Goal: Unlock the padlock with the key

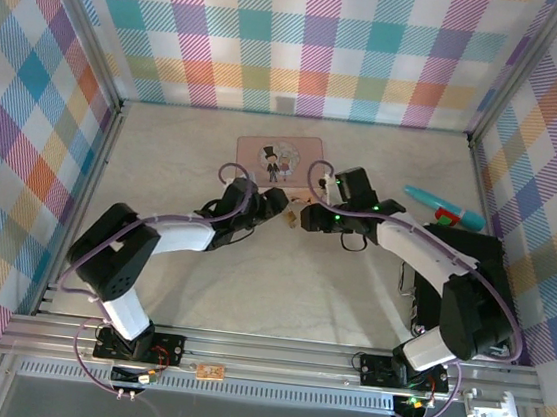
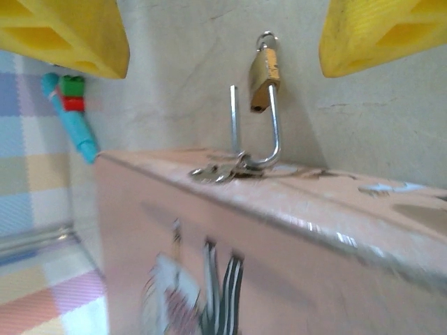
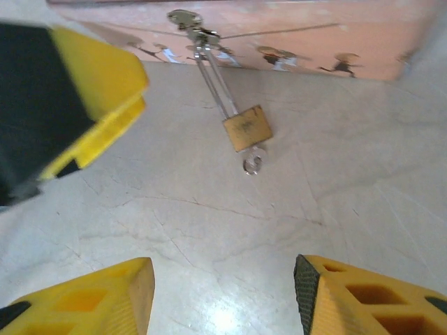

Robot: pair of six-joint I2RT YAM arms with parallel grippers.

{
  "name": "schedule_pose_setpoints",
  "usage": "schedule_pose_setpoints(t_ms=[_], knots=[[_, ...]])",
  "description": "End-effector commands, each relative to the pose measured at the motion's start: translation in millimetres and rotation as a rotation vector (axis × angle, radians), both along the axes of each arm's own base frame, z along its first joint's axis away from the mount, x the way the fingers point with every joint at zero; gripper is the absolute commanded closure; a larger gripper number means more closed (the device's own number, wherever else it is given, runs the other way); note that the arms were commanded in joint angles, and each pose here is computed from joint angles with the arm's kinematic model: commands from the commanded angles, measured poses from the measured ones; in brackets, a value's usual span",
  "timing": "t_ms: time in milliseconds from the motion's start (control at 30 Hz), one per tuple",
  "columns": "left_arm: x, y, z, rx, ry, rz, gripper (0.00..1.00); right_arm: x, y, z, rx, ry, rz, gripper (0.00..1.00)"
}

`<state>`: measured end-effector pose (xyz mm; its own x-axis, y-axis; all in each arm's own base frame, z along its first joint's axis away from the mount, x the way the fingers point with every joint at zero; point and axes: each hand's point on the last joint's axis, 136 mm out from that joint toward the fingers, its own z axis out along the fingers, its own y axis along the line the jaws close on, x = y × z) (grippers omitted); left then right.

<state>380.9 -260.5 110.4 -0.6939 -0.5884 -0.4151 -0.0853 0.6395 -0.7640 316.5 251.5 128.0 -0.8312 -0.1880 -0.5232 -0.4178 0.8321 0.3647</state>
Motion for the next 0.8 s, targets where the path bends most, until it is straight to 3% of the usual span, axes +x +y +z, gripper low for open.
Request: schedule_pose_setpoints(t_ms=[0,300,533,767], knots=[[2.3,29.2,12.5,-0.006,-0.027,0.086,0.27,9.1,11.5,-10.8,-0.120,-0.079,0.086,0.43],[-1.6,80.0,21.3,-0.034,-0.038,0.161,0.27,34.9,45.0,-57.6,-0.488,-0.171,0.230,0.42],[-8.7,98.3,13.7,-0.016,-0.019,0.186,0.26,50.4,50.7,-79.7,-0.589,-0.185,0.247,0.41],[-5.5,106.3,15.1,-0.022,-0.026,0.201,0.27,55.0,47.0,-96.3,-0.646,-0.175,0.244,0.56]])
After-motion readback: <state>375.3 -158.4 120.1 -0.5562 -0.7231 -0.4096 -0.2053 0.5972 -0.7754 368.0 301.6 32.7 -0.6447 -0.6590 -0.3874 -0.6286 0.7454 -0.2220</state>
